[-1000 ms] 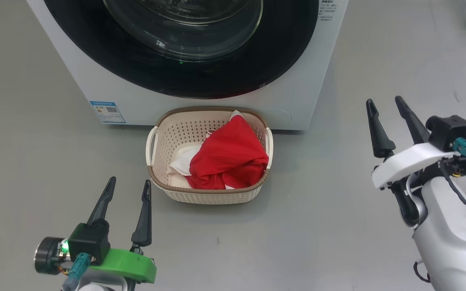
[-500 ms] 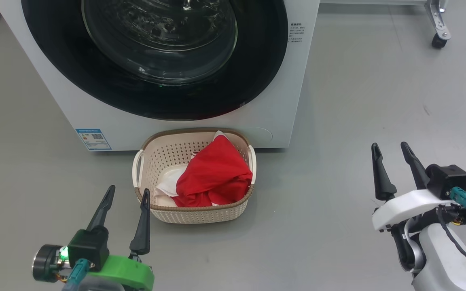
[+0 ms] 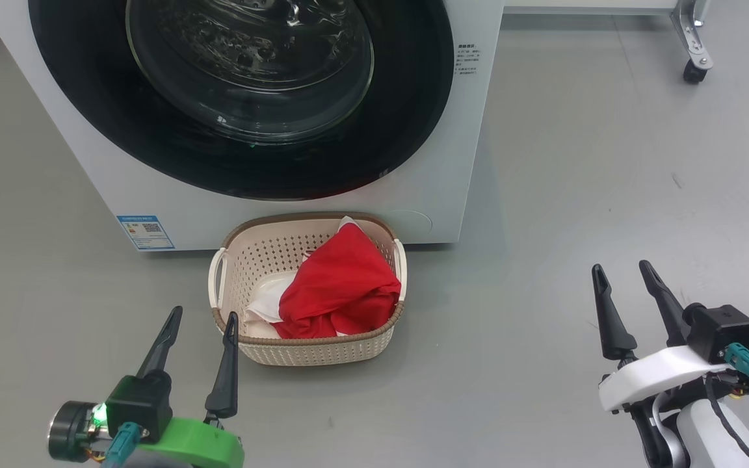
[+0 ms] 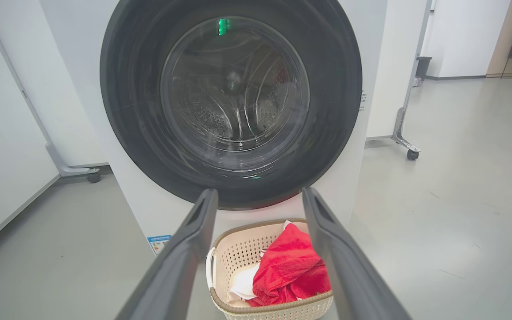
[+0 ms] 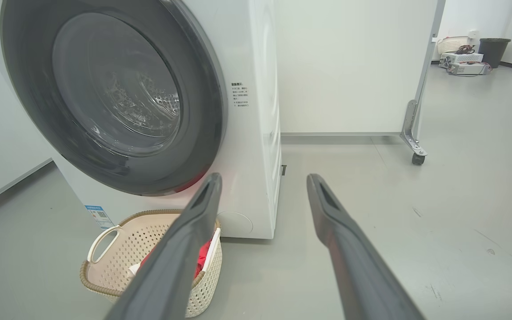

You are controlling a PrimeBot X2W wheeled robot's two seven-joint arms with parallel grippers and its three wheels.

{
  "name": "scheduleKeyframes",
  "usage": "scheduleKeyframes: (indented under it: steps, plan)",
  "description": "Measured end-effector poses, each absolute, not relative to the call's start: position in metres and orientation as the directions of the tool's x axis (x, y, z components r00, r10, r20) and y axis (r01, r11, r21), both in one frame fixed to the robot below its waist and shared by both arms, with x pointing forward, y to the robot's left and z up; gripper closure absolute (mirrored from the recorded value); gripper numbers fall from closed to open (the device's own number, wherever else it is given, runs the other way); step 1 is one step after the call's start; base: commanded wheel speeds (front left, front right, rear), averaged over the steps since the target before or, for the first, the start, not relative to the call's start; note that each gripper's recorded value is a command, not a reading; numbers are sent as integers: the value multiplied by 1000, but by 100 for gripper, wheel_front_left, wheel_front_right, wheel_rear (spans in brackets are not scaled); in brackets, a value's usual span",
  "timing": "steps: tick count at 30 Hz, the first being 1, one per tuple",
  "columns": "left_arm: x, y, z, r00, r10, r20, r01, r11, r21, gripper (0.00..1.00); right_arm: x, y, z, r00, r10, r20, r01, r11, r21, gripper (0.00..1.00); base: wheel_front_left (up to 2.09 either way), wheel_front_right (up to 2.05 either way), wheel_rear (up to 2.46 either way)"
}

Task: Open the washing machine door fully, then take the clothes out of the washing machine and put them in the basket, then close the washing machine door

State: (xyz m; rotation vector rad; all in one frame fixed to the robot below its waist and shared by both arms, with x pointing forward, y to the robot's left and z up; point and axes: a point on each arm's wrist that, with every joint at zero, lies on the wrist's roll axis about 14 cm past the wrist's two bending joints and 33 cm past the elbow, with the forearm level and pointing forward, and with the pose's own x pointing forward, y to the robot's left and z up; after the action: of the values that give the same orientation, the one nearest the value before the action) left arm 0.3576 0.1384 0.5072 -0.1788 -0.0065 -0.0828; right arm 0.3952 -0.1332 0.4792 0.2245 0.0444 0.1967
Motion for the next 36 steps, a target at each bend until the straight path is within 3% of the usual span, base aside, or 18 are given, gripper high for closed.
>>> scheduleKeyframes:
  steps: [36]
  plan:
    - [355, 140, 508, 997, -78, 3, 77, 980, -181, 0, 374, -140, 488, 986, 166, -12, -159, 963, 219, 0, 0, 0, 0]
